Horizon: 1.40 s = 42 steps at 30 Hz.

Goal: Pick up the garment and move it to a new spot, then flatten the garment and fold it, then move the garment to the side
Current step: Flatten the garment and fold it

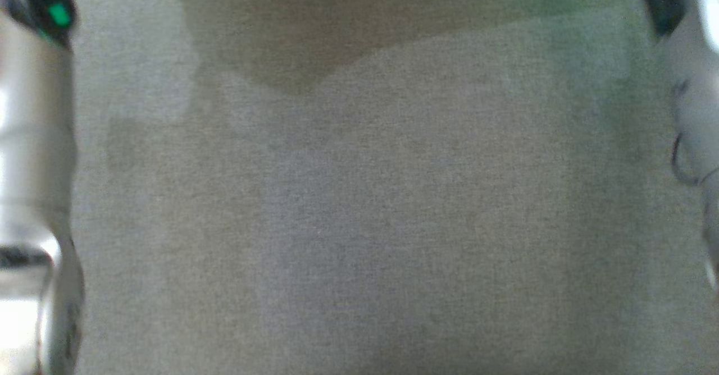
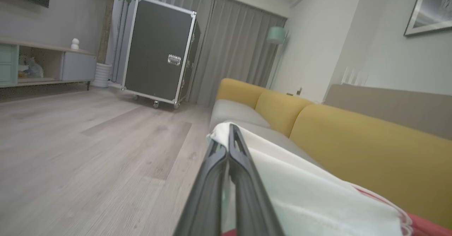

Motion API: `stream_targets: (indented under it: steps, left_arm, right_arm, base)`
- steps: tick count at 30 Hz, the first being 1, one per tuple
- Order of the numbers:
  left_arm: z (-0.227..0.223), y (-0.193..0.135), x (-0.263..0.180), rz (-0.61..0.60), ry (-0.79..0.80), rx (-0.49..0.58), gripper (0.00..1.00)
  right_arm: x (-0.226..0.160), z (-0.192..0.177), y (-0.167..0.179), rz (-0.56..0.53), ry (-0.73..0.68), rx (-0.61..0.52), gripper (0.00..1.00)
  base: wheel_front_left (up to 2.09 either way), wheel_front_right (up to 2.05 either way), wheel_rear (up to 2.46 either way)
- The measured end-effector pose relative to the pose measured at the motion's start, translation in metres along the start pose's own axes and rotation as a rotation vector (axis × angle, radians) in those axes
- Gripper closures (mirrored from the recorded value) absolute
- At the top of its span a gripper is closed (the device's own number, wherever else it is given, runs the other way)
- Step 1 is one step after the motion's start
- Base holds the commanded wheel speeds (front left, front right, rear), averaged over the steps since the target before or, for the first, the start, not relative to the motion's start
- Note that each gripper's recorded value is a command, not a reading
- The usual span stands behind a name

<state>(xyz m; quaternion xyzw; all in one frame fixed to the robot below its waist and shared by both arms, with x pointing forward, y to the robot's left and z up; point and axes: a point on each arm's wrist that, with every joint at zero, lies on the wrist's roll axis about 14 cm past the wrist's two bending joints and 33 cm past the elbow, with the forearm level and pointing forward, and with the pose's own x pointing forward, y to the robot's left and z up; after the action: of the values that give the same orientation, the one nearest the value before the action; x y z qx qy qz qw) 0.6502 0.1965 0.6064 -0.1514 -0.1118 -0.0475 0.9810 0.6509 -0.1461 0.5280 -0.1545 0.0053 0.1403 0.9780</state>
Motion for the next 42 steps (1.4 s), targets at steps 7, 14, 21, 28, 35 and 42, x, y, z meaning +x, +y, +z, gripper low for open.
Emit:
stream_targets:
  steps: [7, 14, 21, 28, 35, 42]
  left_arm:
    - [-0.071, 0.009, -0.075, -0.009, 0.218, 0.068, 1.00]
    - [-0.096, 0.014, -0.153, -0.043, 0.358, 0.086, 1.00]
    - [-0.108, 0.015, -0.226, -0.100, 0.529, 0.116, 1.00]
    - [-0.099, 0.006, -0.282, -0.164, 0.611, 0.109, 1.00]
    - [-0.091, -0.008, -0.329, -0.218, 0.679, 0.081, 1.00]
    - [-0.082, -0.018, -0.360, -0.238, 0.736, 0.062, 1.00]
  right_arm:
    - [-0.043, -0.070, 0.044, 0.080, 0.239, 0.055, 1.00]
    - [-0.089, -0.092, 0.072, 0.158, 0.362, 0.037, 1.00]
    - [-0.131, -0.090, 0.077, 0.212, 0.407, -0.006, 1.00]
    - [-0.173, -0.087, 0.074, 0.250, 0.453, -0.024, 1.00]
    - [-0.213, -0.089, 0.070, 0.281, 0.525, 0.001, 1.00]
    - [-0.246, -0.092, 0.071, 0.309, 0.581, 0.054, 1.00]
  base:
    - [0.00, 0.00, 0.00]
    - [0.00, 0.00, 0.00]
    - [0.00, 0.00, 0.00]
    - [0.00, 0.00, 0.00]
    - [0.00, 0.00, 0.00]
    - [0.00, 0.00, 0.00]
